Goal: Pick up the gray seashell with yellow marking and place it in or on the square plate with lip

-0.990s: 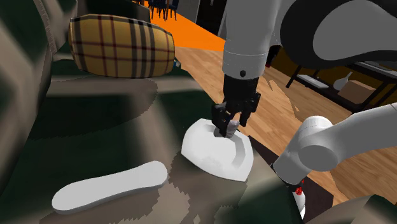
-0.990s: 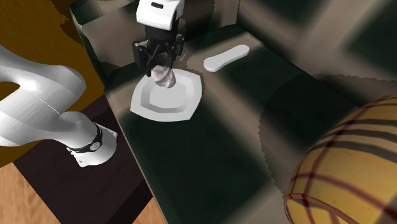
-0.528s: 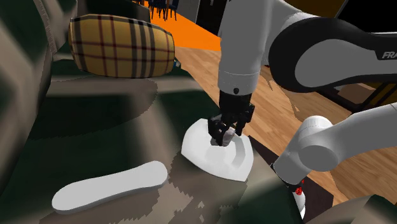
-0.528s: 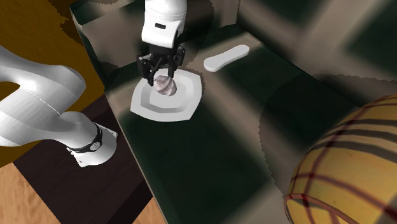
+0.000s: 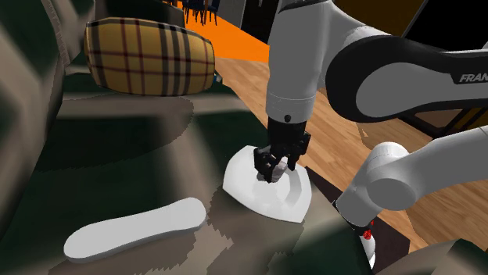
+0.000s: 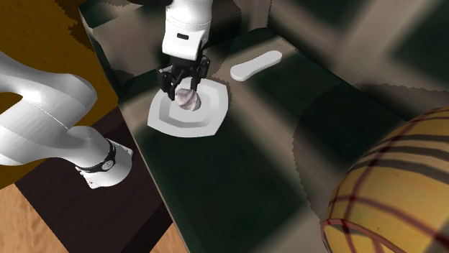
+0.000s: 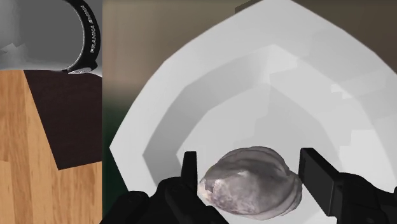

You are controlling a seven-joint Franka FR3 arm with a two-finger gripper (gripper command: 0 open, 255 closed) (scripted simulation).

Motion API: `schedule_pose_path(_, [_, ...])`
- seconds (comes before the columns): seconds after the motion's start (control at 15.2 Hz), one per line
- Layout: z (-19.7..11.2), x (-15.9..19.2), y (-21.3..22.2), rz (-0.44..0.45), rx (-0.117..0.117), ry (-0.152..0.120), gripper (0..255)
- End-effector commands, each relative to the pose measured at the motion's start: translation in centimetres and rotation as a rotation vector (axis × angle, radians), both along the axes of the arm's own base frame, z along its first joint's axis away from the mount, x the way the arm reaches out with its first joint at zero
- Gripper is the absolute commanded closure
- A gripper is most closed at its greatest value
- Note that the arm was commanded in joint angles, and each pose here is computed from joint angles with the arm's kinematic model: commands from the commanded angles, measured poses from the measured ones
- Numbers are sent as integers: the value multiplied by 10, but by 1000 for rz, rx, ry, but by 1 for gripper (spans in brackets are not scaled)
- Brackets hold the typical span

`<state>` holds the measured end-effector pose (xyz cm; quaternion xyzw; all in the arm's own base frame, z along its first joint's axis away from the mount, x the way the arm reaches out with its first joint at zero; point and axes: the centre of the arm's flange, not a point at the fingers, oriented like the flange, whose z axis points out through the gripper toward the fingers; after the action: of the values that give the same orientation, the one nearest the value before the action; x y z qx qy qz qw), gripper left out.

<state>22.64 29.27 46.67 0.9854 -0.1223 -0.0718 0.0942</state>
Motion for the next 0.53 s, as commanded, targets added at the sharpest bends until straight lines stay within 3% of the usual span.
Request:
schedule_pose_path(0.0, [-1,0,0,0,1,0,255])
schedule_pose_path(0.07, [-1,0,0,0,1,0,0])
schedule_pose_path(0.4, [-1,0,0,0,1,0,0])
schedule_pose_path(0.46, [12,3,2,0,1,0,0])
